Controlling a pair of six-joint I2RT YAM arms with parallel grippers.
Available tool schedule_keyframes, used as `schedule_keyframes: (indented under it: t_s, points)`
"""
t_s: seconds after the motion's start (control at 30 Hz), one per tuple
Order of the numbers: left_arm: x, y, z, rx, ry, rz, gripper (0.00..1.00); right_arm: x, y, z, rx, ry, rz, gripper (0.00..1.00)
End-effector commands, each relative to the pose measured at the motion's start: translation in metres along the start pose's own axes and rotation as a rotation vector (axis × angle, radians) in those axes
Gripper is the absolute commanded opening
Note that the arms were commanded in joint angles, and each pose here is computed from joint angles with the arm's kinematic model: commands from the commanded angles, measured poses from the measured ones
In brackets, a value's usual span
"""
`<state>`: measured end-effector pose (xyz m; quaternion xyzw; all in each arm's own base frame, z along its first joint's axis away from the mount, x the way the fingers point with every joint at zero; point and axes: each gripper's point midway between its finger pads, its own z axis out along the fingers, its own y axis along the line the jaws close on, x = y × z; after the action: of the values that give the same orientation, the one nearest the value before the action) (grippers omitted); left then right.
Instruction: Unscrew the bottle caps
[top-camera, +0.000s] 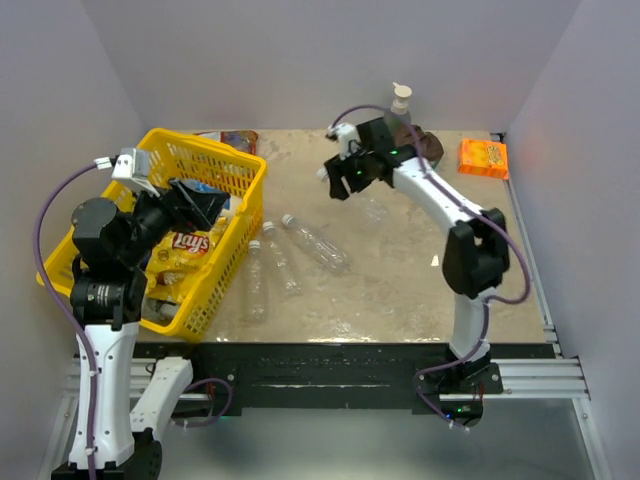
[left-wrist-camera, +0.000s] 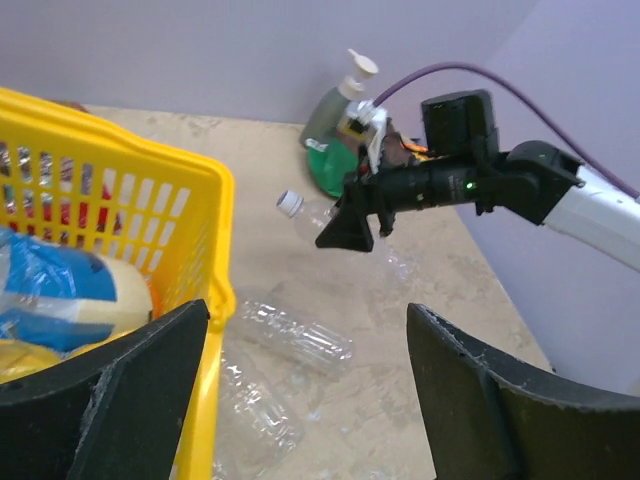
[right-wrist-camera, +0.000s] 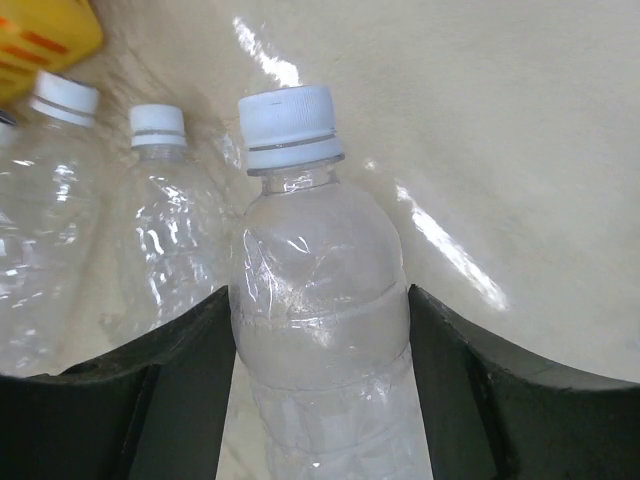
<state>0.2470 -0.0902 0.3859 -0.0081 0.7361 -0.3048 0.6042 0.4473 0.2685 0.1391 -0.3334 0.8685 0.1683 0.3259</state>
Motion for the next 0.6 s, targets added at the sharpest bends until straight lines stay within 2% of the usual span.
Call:
schedule_keyframes:
  t_s: [0.0, 0.07, 0.2, 0.27, 0.4, 0.47, 0.57]
  points:
    - [-0.019, -0.035, 0.008, 0.213, -0.081, -0.041, 0.84, -0.074, 0.012, -0.119, -0.066, -0.339, 0.099, 0.31]
    - [-0.024, -0.053, 0.010, 0.300, -0.121, -0.045, 0.84, -0.088, 0.031, -0.146, -0.131, -0.421, 0.163, 0.29]
    - [-0.012, -0.083, 0.028, 0.372, -0.109, -0.082, 0.83, -0.095, 0.080, -0.200, -0.336, -0.565, 0.244, 0.26]
    - [0.000, -0.111, 0.044, 0.429, -0.074, -0.097, 0.82, -0.100, 0.091, -0.218, -0.391, -0.620, 0.305, 0.25]
    - [0.017, -0.156, 0.062, 0.511, -0.044, -0.084, 0.83, -0.098, 0.111, -0.243, -0.496, -0.670, 0.375, 0.23]
    - [0.031, -0.179, 0.072, 0.569, -0.026, -0.098, 0.83, -0.107, 0.124, -0.269, -0.582, -0.738, 0.393, 0.22]
    - [0.049, -0.195, 0.083, 0.596, 0.012, -0.140, 0.85, -0.104, 0.135, -0.285, -0.642, -0.764, 0.436, 0.20]
